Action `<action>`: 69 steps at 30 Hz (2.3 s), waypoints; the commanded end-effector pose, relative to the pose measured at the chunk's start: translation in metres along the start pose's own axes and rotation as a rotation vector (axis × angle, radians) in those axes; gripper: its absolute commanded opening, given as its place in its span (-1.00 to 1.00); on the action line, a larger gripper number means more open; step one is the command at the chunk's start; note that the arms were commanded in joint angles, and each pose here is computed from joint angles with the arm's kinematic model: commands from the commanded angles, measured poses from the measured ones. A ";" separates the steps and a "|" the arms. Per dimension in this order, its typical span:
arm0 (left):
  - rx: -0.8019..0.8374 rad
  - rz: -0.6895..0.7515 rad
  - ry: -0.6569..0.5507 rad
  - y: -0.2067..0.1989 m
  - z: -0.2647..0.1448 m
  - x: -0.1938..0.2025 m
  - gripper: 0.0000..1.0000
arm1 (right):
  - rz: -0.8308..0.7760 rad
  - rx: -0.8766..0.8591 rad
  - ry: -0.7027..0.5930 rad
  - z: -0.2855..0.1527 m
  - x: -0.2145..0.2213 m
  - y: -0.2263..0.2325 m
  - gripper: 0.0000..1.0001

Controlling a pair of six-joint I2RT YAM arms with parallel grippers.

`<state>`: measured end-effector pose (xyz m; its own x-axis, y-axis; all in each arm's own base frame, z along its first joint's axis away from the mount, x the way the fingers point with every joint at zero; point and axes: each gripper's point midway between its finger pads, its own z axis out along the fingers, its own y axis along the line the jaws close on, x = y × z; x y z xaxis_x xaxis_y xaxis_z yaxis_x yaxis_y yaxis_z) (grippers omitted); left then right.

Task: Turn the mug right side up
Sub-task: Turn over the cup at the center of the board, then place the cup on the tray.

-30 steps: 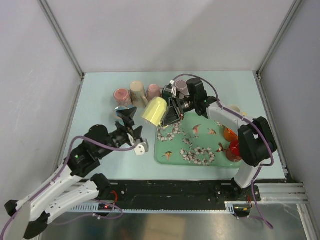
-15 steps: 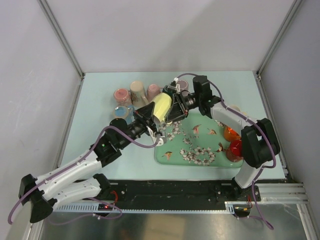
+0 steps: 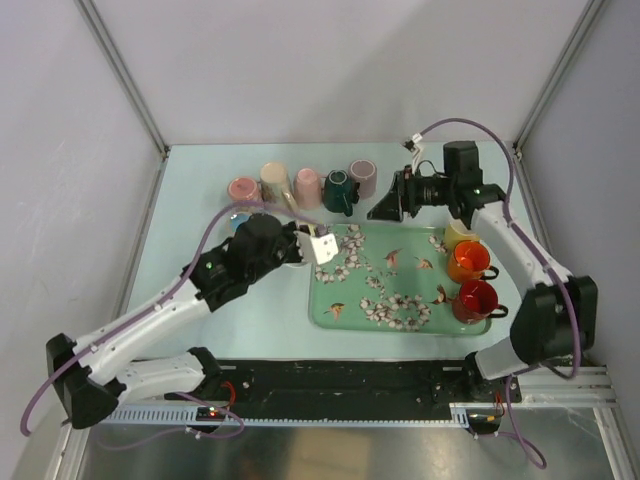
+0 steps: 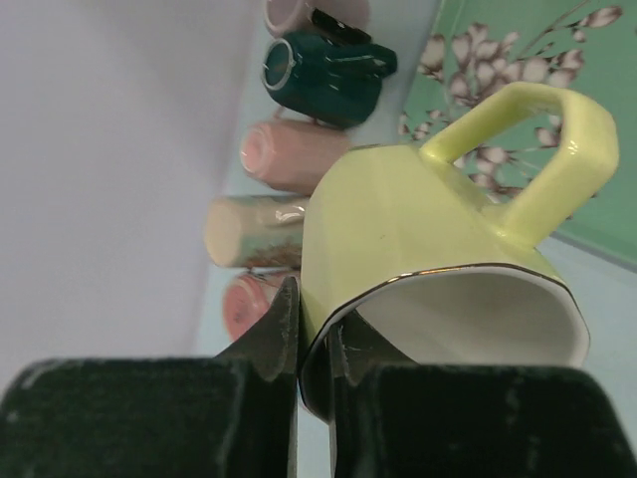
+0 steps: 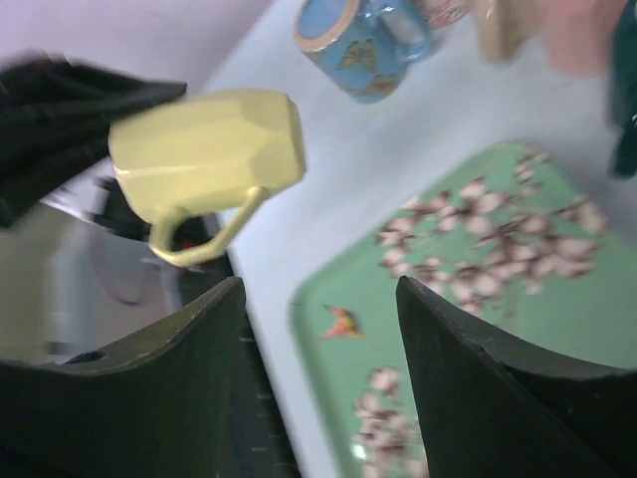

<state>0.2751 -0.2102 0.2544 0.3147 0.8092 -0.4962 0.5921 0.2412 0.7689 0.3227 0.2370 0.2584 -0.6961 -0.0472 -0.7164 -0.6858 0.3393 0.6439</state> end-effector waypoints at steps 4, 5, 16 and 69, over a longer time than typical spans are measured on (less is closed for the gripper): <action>0.201 -0.478 0.152 -0.019 -0.006 -0.008 -1.00 | -0.967 0.171 0.135 -0.025 0.057 0.027 0.40; 0.241 -0.506 0.175 -0.026 -0.004 -0.008 -1.00 | -1.027 0.193 0.145 -0.024 0.065 0.026 0.41; 0.474 -0.631 0.274 -0.056 0.018 -0.029 -1.00 | -1.325 0.259 0.174 0.016 0.090 0.043 0.32; 0.322 -0.662 0.300 -0.015 0.026 -0.021 0.94 | -0.875 0.695 0.107 -0.081 0.095 -0.142 -1.00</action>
<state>0.2785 -0.2396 0.2294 -0.3655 0.7143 -0.5969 0.7939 0.5739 0.2007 0.3087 0.1119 0.0918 -0.1685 -0.6124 -0.7724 -0.7496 0.5885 -0.3030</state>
